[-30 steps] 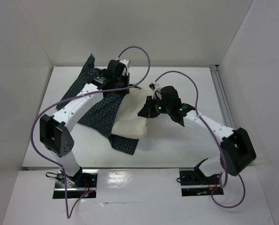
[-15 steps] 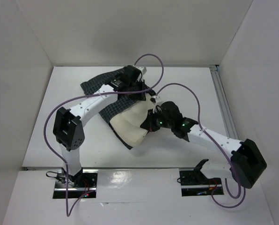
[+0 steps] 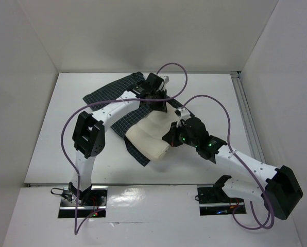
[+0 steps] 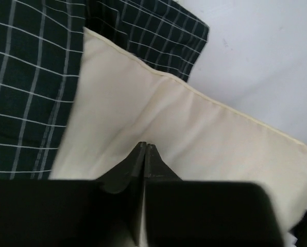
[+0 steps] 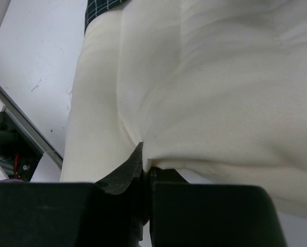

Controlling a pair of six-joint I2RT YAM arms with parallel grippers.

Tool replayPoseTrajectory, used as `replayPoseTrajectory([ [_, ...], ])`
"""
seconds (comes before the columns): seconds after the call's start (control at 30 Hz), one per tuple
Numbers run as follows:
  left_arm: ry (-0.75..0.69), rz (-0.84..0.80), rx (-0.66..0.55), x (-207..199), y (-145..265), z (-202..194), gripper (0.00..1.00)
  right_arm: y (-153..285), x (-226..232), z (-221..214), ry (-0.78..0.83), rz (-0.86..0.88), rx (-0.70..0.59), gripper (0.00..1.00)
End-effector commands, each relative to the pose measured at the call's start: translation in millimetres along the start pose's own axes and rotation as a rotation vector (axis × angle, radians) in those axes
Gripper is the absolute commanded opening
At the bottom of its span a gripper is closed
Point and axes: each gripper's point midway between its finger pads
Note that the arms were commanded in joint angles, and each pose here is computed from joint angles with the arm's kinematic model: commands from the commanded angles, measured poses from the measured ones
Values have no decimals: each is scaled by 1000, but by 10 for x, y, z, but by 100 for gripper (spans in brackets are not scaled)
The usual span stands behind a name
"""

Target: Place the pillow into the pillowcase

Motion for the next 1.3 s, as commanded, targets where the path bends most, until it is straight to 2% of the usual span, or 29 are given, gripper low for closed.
replayPoseTrajectory([
  [0.0,-18,104,-81,126,177,207,27,2,59,174,34,9,-79,0],
  [0.03,-31,182,-114,267,257,236,46,2,58,173,34,9,-79,0],
  [0.13,-119,336,-144,491,374,213,75,-4,52,158,25,10,-80,0],
  [0.17,-133,366,-126,564,376,160,79,-6,63,177,26,14,-88,0],
  [0.37,-188,478,-133,753,410,143,78,-18,61,176,25,10,-80,0],
  [0.47,-227,532,-124,842,300,131,74,-18,61,176,25,10,-80,0],
  [0.67,-272,598,-82,912,129,88,74,7,62,204,25,2,-85,0],
  [0.73,-274,610,-76,941,103,71,63,12,86,242,26,6,-93,0],
  [0.8,-274,610,-76,941,103,71,45,12,86,242,26,6,-93,0],
  [0.83,-262,606,-88,920,134,95,24,12,86,242,26,6,-93,0],
  [0.87,-261,603,-97,902,145,127,10,11,97,262,27,11,-101,0],
  [0.9,-247,601,-104,883,193,138,2,-8,83,242,26,6,-93,0],
  [0.97,-230,552,-140,742,319,239,0,-8,82,242,26,6,-93,0],
  [1.07,-214,347,-131,350,458,218,0,-71,75,253,37,9,-98,0],
  [1.17,-168,-18,-36,-284,484,-47,0,-185,137,445,78,22,-145,0],
  [1.27,-134,-193,0,-640,562,-171,0,-298,275,804,123,30,-206,0],
])
Point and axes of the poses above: each gripper's point midway between its finger pads, its own y axis back along the fingers, its own x axis along the line the jaws close on, z = x × y, and after that the axes turned 3 degrees about -y, right-handed
